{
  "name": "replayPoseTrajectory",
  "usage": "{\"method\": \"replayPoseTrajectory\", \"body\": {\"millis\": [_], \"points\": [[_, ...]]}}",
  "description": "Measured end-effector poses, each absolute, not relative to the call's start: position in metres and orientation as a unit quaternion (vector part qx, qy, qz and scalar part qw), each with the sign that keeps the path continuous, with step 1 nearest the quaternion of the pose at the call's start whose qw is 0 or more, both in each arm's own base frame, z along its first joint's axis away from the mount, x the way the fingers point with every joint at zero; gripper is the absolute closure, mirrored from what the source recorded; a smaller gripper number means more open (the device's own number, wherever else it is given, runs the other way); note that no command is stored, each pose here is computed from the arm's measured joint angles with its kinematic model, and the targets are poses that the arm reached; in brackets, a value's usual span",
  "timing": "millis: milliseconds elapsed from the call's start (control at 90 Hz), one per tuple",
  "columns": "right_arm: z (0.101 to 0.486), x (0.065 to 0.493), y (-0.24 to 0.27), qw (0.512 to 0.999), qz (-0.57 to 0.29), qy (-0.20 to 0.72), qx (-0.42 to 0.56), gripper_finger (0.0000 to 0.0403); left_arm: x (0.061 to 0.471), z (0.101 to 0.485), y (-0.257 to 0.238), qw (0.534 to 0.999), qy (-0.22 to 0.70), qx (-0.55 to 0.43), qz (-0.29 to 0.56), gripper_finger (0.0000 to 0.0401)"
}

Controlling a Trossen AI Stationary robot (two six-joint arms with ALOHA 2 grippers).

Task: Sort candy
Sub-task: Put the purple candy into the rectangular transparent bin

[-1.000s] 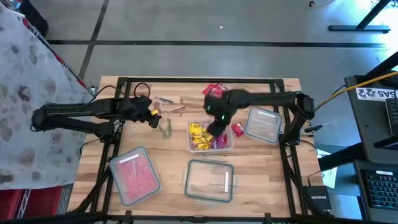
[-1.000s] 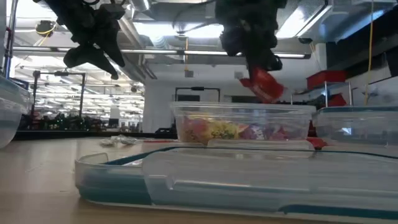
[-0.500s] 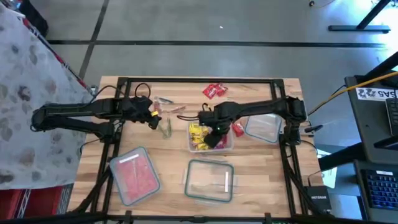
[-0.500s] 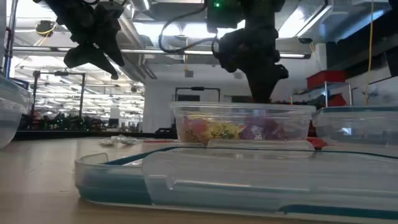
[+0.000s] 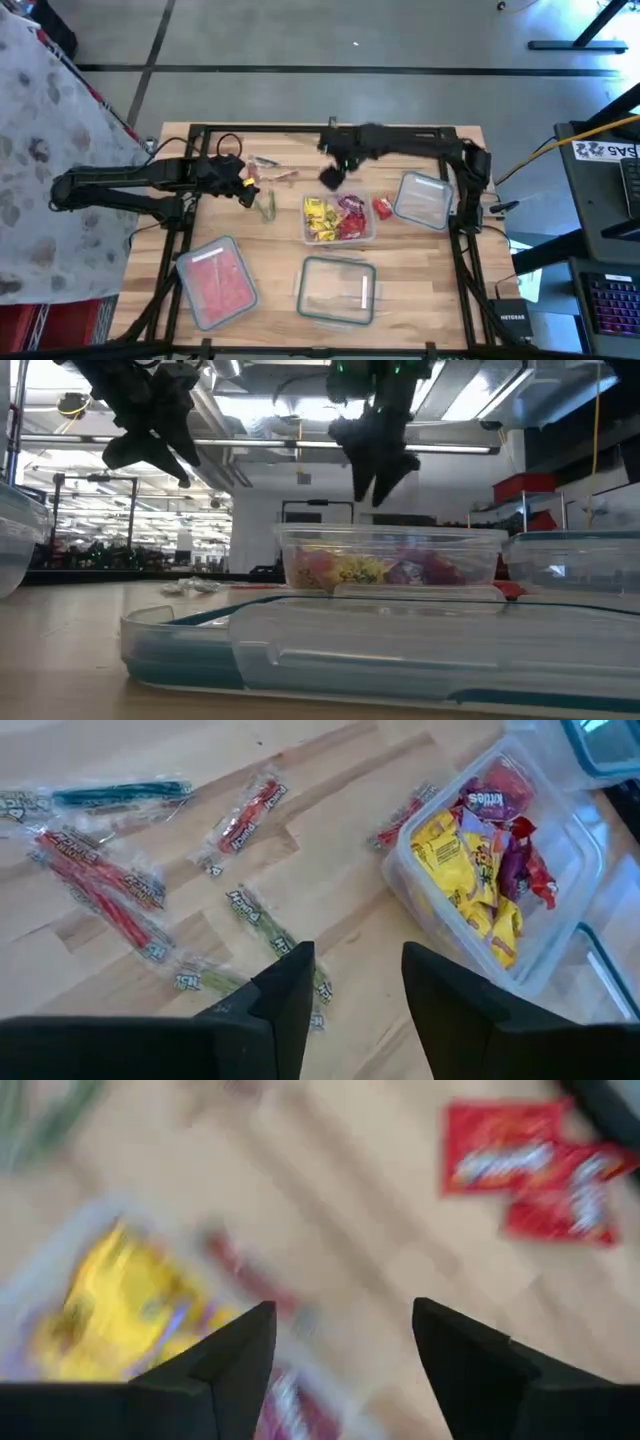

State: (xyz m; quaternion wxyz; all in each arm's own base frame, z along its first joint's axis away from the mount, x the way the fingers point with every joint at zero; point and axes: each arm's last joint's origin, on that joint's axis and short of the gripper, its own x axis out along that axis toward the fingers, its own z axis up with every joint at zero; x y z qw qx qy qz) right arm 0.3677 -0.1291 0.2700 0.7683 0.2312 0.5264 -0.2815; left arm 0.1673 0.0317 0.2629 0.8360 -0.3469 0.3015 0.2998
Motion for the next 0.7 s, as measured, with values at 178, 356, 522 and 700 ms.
{"method": "replayPoseTrajectory", "body": {"millis": [178, 356, 522, 700], "points": [[0.241, 0.361, -0.195, 0.754, -0.32, 0.502, 0.278, 0.018, 0.167, 0.263, 0.032, 0.833, 0.296, -0.352, 0.309, 0.0265], [0.193, 0.358, -0.224, 0.71, -0.332, 0.551, 0.286, 0.018, 0.167, 0.263, 0.032, 0.826, 0.289, -0.366, 0.316, 0.0265], [0.17, 0.351, -0.243, 0.689, -0.342, 0.568, 0.292, 0.018, 0.167, 0.263, 0.032, 0.822, 0.285, -0.375, 0.321, 0.0265], [0.16, 0.345, -0.257, 0.683, -0.352, 0.578, 0.276, 0.0191, 0.167, 0.263, 0.033, 0.82, 0.279, -0.376, 0.33, 0.0265]]}}
